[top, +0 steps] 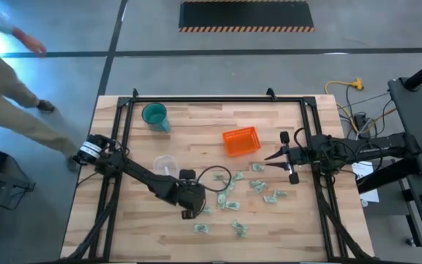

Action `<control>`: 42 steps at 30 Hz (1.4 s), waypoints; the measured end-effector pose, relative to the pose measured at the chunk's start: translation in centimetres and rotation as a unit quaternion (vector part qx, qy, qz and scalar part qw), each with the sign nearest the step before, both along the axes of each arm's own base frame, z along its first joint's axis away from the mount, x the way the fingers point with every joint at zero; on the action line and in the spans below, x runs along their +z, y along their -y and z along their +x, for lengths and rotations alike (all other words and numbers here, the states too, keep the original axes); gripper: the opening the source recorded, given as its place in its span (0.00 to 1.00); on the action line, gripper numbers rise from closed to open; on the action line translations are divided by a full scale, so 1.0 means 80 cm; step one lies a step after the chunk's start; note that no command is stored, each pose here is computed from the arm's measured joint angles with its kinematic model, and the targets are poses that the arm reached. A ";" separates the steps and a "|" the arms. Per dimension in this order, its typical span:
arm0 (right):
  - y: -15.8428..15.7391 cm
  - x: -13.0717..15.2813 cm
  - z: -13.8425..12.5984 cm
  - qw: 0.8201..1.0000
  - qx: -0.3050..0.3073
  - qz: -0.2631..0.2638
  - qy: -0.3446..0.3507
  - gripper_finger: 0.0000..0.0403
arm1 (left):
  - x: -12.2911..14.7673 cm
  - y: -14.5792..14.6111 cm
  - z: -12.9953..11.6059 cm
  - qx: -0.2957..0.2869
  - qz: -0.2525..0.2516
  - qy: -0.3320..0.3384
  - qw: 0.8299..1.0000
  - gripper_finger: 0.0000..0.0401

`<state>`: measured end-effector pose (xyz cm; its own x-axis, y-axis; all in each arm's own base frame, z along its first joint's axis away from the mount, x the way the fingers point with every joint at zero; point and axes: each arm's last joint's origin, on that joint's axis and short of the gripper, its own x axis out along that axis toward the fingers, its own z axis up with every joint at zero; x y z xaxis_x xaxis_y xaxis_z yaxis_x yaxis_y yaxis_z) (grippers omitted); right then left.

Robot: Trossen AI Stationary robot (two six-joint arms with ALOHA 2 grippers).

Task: Pick and place items into bin
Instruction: Put the light green stevia packet into the transparent container

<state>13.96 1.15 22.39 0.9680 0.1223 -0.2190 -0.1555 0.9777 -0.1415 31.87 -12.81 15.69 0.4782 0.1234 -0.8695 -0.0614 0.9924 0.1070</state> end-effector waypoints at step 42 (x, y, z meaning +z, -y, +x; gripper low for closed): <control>0.000 -0.003 0.003 1.000 -0.001 -0.001 -0.012 0.17 | 0.050 0.002 -0.100 0.195 0.176 -0.035 0.964 0.00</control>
<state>14.19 1.17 22.11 0.9627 0.1192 -0.2427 -0.1563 0.9778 -0.1397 23.89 -12.94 19.69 0.2773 0.5761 -0.7689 -0.4036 0.7961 0.4509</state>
